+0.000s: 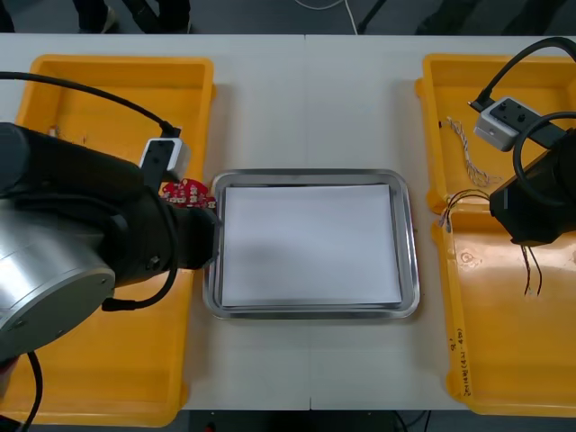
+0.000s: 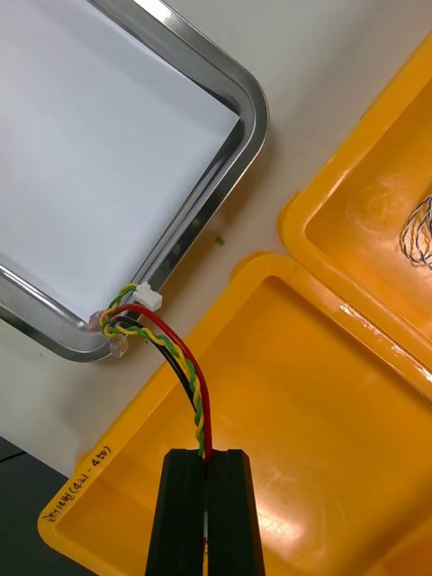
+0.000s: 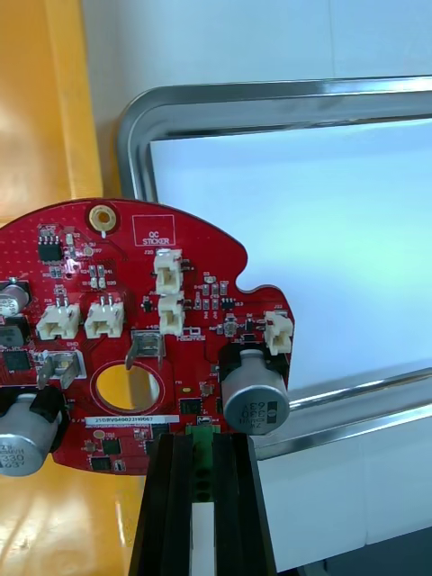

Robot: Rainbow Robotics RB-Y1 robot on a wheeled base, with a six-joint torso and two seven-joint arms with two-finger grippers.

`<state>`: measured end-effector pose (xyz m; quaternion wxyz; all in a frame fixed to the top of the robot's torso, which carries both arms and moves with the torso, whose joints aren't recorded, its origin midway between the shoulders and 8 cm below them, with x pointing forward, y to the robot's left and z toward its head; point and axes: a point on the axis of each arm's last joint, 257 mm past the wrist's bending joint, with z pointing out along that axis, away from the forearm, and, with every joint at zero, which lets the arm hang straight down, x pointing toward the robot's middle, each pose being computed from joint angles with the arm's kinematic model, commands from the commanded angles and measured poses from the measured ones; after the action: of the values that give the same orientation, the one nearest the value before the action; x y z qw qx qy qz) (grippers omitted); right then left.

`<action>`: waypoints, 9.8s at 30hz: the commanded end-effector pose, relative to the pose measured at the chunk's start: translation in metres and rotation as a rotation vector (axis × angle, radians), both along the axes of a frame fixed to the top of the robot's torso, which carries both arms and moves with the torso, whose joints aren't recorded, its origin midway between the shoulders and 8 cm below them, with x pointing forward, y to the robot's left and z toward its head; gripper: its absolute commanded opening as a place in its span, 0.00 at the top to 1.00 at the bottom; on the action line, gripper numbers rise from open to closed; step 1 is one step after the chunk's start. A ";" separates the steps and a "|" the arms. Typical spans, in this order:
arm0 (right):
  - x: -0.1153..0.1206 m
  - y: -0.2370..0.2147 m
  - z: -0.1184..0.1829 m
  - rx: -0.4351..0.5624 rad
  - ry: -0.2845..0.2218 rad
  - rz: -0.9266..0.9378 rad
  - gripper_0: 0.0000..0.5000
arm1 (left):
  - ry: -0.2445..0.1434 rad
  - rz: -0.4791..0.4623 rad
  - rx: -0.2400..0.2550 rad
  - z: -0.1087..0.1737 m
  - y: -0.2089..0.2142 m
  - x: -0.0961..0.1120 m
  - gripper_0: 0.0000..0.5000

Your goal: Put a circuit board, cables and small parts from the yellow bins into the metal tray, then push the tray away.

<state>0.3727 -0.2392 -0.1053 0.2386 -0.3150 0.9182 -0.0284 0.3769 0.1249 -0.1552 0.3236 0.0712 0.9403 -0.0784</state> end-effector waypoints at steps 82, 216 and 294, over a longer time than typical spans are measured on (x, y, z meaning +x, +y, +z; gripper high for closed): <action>-0.003 0.012 0.007 -0.007 -0.031 0.040 1.00 | 0.260 -0.216 0.286 -0.132 -0.097 -0.003 1.00; 0.029 0.185 -0.186 -0.283 0.062 0.751 1.00 | -0.048 0.803 -0.002 0.048 0.239 0.219 0.00; 0.153 -0.012 0.087 -0.016 -0.165 -0.098 0.00 | -0.173 -0.186 0.552 0.043 0.294 0.285 0.00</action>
<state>0.5078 -0.2254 -0.0638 0.2748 -0.3138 0.9066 -0.0644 0.6458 0.4009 -0.1580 0.3255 0.2667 0.8966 0.1377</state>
